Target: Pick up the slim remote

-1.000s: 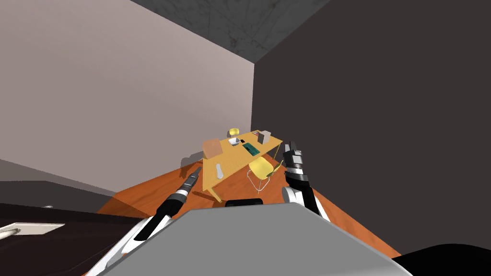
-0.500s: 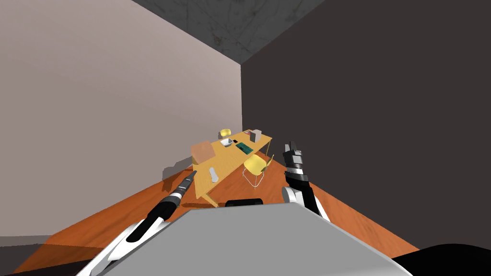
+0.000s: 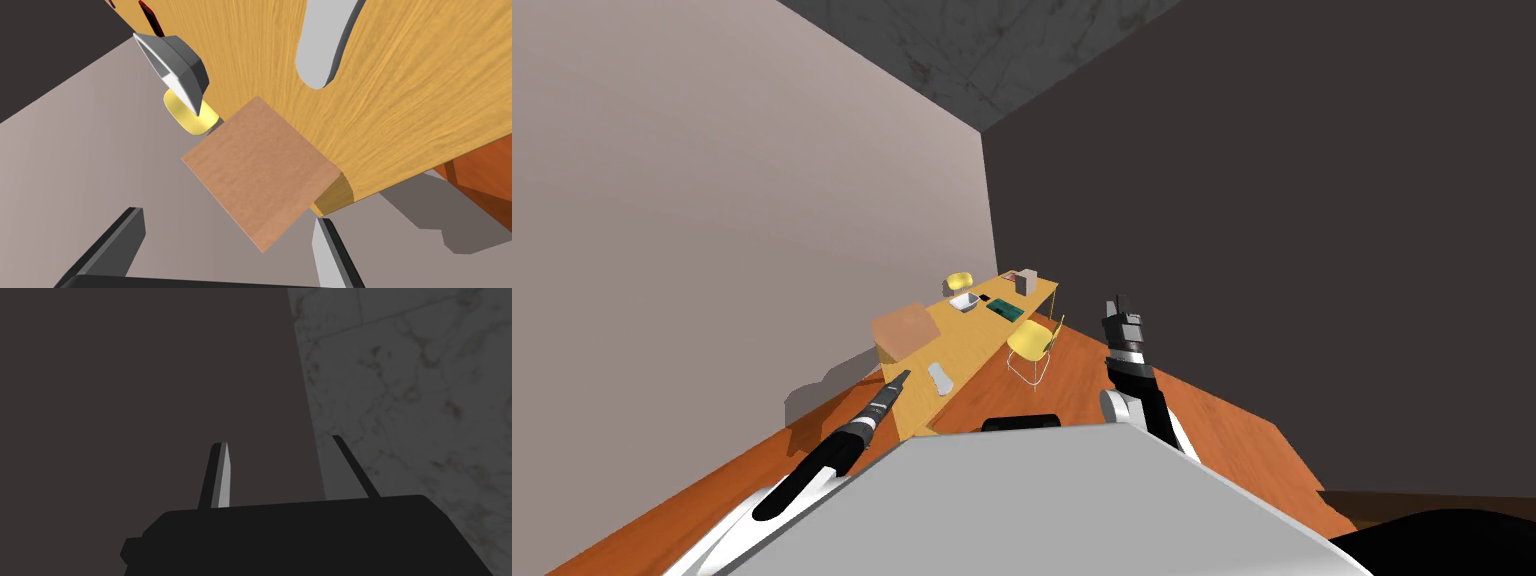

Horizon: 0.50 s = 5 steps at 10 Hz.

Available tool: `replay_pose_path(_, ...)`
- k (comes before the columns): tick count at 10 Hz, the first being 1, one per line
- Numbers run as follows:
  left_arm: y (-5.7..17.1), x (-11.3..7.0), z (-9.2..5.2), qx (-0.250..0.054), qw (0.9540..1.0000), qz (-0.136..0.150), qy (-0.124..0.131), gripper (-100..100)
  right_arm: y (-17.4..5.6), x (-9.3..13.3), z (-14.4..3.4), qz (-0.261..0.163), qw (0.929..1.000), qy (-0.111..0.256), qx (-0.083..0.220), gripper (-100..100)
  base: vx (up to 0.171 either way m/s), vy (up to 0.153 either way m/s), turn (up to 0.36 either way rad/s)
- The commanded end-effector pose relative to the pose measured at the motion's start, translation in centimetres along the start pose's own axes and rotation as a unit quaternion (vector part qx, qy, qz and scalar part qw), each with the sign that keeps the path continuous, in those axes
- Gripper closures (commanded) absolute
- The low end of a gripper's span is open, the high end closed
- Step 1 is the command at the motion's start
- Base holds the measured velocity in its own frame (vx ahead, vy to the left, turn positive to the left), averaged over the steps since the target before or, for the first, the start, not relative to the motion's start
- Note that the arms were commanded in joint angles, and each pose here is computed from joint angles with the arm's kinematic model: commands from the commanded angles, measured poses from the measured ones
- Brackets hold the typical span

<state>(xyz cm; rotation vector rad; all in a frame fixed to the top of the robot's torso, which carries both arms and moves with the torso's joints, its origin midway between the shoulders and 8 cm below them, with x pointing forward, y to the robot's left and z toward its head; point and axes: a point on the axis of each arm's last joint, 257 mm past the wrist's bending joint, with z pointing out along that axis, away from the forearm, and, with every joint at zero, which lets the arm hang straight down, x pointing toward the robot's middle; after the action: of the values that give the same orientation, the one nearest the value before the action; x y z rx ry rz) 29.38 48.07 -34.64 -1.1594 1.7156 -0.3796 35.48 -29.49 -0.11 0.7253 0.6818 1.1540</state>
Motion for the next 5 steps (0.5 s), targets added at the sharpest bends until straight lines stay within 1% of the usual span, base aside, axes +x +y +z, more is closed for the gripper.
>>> replay_pose_path(1, 3.0, -0.5, -0.6, -0.041, 0.9992, -0.003, 0.002, -100, 0.0, 0.0, 0.0, 0.000, 1.0000, 0.000, 0.000, 0, -0.008, 0.034, -0.388)
replay_pose_path(2, 3.0, -0.5, -0.6, -0.041, 0.9991, -0.003, 0.003, -100, 0.0, 0.0, 0.0, 0.000, 1.0000, 0.000, 0.000, 0, -0.006, 0.029, -0.239)
replay_pose_path(3, 5.6, -0.5, -1.3, -0.075, 0.9971, -0.008, 0.006, -100, 0.0, 0.0, 0.0, 0.000, 1.0000, 0.000, 0.000, 0, 0.000, 0.024, -0.356)
replay_pose_path(4, 7.9, -0.4, -2.1, -0.103, 0.9945, -0.013, 0.009, -100, 0.0, 0.0, 0.0, 0.000, 1.0000, 0.000, 0.000, 0, 0.009, 0.037, -0.512)
replay_pose_path(5, 8.2, -0.3, -2.2, -0.109, 0.9938, -0.015, 0.011, -100, 0.0, 0.0, 0.0, 0.000, 1.0000, 0.000, 0.000, 0, 0.005, 0.036, -0.323)
